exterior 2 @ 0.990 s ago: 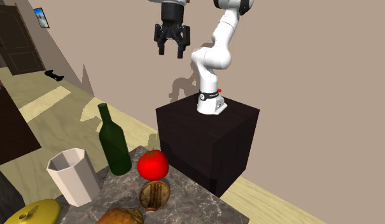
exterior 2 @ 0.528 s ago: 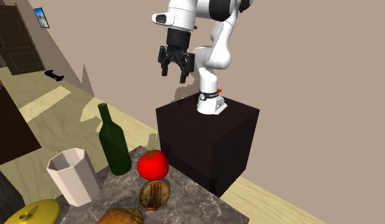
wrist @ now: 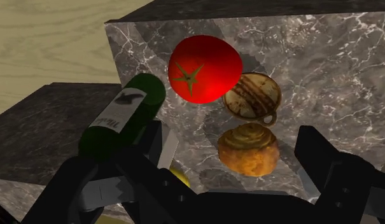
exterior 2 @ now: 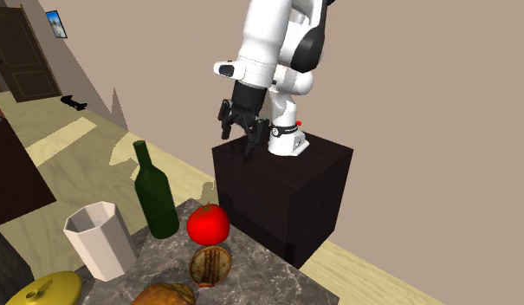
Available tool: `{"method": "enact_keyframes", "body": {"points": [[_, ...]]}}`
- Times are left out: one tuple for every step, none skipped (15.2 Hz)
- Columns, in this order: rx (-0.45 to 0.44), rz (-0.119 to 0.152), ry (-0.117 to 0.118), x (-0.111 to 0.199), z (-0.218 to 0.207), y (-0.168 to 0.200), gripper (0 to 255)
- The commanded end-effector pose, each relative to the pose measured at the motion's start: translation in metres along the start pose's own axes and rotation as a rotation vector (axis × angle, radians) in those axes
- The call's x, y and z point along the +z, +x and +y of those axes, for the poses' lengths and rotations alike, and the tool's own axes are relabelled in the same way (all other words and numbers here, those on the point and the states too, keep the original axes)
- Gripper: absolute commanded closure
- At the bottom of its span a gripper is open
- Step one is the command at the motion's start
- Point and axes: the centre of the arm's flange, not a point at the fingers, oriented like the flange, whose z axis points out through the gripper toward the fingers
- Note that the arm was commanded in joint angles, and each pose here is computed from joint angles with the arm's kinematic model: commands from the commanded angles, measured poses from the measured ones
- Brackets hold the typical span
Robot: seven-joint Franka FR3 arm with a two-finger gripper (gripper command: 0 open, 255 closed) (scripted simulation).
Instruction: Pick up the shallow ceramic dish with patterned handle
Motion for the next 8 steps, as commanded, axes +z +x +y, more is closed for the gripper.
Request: {"method": "enact_keyframes", "body": {"points": [[0.014,0.013,-0.016,0.022,-0.019,0.006,0],[0.021,0.018,-0.025,0.033,-0.028,0.009,0],[0.028,0.024,-0.035,0.044,-0.036,0.012,0],[0.034,0.029,-0.045,0.054,-0.044,0.015,0],[0.041,0.034,-0.054,0.065,-0.052,0.018,0],[0.048,0.040,-0.064,0.076,-0.060,0.022,0],[0.054,0.045,-0.074,0.087,-0.068,0.025,0],[0.061,0.050,-0.083,0.098,-0.076,0.029,0]]}}
